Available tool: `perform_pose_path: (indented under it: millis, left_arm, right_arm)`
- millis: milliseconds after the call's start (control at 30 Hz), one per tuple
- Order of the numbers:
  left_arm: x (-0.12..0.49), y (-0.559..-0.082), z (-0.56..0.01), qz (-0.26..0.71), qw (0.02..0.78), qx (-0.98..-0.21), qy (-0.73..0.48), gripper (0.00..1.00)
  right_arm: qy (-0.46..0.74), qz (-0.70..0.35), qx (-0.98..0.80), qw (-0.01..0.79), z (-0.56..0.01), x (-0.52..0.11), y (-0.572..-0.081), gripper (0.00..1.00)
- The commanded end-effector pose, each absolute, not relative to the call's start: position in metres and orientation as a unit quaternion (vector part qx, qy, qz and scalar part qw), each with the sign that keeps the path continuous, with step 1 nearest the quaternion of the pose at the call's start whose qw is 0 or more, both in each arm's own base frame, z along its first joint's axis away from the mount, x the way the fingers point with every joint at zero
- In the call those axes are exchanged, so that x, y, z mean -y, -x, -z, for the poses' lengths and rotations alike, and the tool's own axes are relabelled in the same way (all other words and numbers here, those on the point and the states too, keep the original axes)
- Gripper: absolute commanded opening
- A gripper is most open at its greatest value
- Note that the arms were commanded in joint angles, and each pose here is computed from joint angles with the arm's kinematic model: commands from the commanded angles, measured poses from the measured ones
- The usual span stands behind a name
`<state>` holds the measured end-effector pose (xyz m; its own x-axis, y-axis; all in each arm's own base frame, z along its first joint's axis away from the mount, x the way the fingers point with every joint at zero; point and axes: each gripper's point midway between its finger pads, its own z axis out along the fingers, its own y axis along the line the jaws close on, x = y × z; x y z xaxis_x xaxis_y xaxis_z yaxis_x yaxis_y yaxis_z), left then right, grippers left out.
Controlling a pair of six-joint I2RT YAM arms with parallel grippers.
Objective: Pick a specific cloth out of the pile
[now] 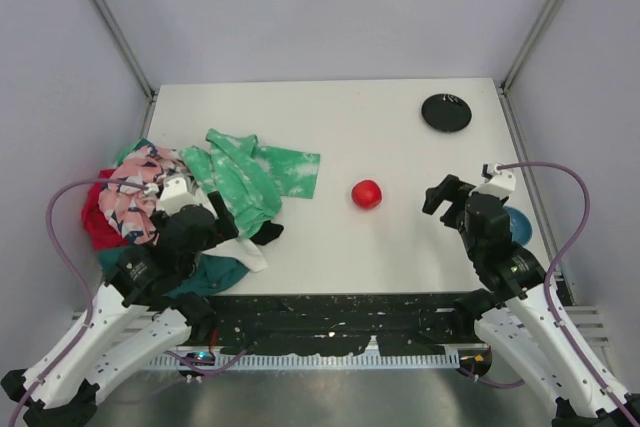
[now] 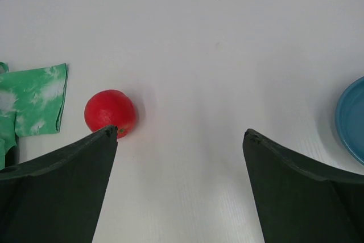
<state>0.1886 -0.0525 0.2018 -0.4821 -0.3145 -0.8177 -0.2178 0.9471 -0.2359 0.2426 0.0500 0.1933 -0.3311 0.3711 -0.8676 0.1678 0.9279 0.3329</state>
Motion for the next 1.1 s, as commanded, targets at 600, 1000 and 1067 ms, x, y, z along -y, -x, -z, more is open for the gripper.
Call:
perform_pose_path:
  millis: [600, 1000, 1067]
  left_arm:
    - [0.055, -0.191, -0.188, 0.049, 0.476, -0.862, 0.166, 1.00]
    - [0.093, -0.220, -0.155, 0.108, 0.460, -0.871, 0.135, 0.99]
    - [0.089, -0.232, -0.147, 0.111, 0.449, -0.874, 0.153, 0.99]
  right_arm:
    - [-0.080, -0.158, -0.815, 0.552, -0.194, -0.090, -0.256, 0.95]
    - [0.039, -0.248, -0.822, 0.511, -0.176, -0.148, -0.249, 0.95]
    - [0.054, -0.251, -0.822, 0.508, -0.174, -0.157, -0.248, 0.95]
